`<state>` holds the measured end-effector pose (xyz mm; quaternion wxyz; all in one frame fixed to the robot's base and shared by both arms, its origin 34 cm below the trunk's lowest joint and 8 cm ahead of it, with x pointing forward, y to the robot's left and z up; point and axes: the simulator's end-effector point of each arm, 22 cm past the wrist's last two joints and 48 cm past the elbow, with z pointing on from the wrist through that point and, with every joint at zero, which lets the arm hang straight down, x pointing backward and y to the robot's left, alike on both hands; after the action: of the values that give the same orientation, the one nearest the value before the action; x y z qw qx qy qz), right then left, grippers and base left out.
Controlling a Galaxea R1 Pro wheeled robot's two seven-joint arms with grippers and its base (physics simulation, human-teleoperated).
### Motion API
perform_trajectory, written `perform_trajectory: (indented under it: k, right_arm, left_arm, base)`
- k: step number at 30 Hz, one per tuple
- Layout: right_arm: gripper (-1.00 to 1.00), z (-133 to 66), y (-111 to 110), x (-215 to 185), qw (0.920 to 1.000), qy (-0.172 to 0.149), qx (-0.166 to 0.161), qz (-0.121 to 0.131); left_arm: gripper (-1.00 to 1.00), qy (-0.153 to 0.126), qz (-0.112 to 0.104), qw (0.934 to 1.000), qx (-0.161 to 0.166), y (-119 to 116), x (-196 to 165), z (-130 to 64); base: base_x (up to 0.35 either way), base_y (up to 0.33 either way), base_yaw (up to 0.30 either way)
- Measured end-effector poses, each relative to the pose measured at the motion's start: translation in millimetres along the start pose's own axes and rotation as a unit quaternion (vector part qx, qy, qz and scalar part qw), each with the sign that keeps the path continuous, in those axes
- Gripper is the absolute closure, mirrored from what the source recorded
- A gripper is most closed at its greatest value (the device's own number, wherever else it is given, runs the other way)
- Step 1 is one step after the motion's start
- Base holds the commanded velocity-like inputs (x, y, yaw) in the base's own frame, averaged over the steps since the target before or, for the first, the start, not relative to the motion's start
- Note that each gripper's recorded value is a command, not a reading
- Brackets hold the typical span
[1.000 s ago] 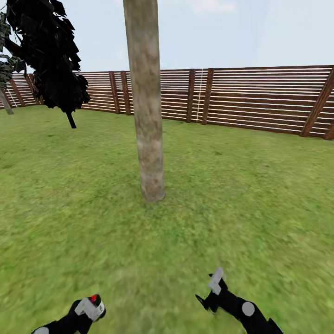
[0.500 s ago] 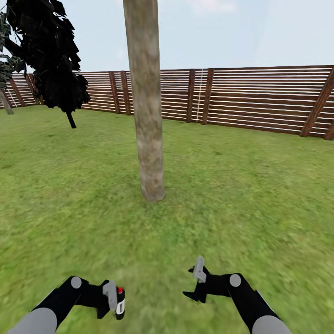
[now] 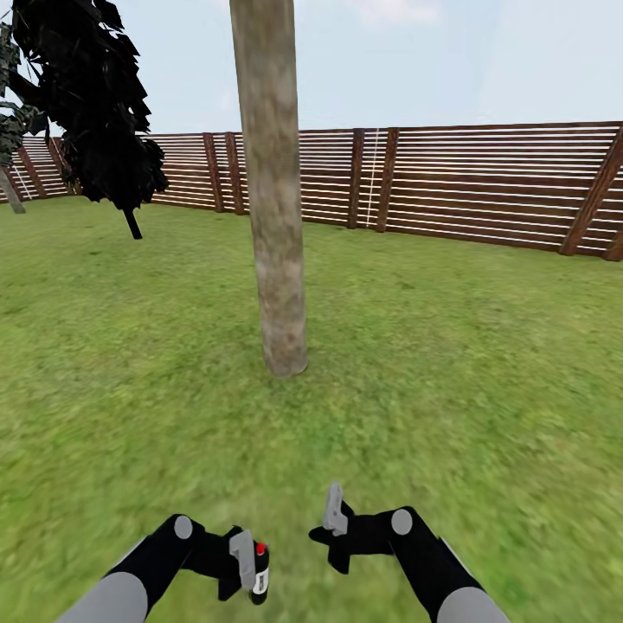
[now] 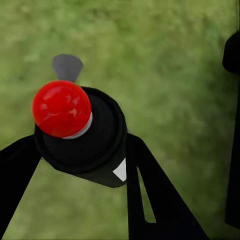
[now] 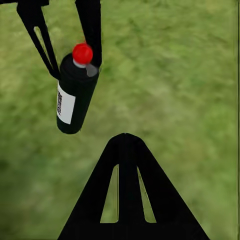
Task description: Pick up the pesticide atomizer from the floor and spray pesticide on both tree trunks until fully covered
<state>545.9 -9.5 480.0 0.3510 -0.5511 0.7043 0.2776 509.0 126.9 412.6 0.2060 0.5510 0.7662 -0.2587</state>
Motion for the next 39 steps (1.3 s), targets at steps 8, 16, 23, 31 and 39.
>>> perform_trajectory:
  k: [8,16,23,31,39]
  right_arm:
    - [1.0,-1.8,-5.0,-4.6,1.0,-0.003,0.006,-0.005]
    - [1.0,-1.8,-5.1,-5.0,1.0,-0.004,0.006,-0.006]
    - [1.0,-1.8,-5.3,-5.3,1.0,-0.004,0.006,-0.006]
    - [1.0,-2.0,-5.4,-4.9,1.0,-0.003,0.006,-0.007]
    - [1.0,-1.9,-5.3,-4.8,1.0,-0.003,0.006,-0.006]
  left_arm:
    - [1.0,-0.008,0.016,0.9997,-0.014,0.3,-21.7,14.4]
    - [1.0,-0.026,0.017,0.9995,-0.012,-4.4,-42.0,23.2]
    - [1.0,-0.038,0.016,0.9987,-0.031,0.1,-56.5,29.6]
    - [1.0,-0.052,0.019,0.9982,-0.02,-10.2,-75.2,38.6]
    - [1.0,-0.061,0.018,0.9979,-0.016,-14.2,-83.5,42.0]
  base:
    - [0.0,0.0,0.0]
    - [0.0,0.0,0.0]
    - [0.0,0.0,0.0]
    - [0.0,0.0,0.0]
    - [0.0,0.0,0.0]
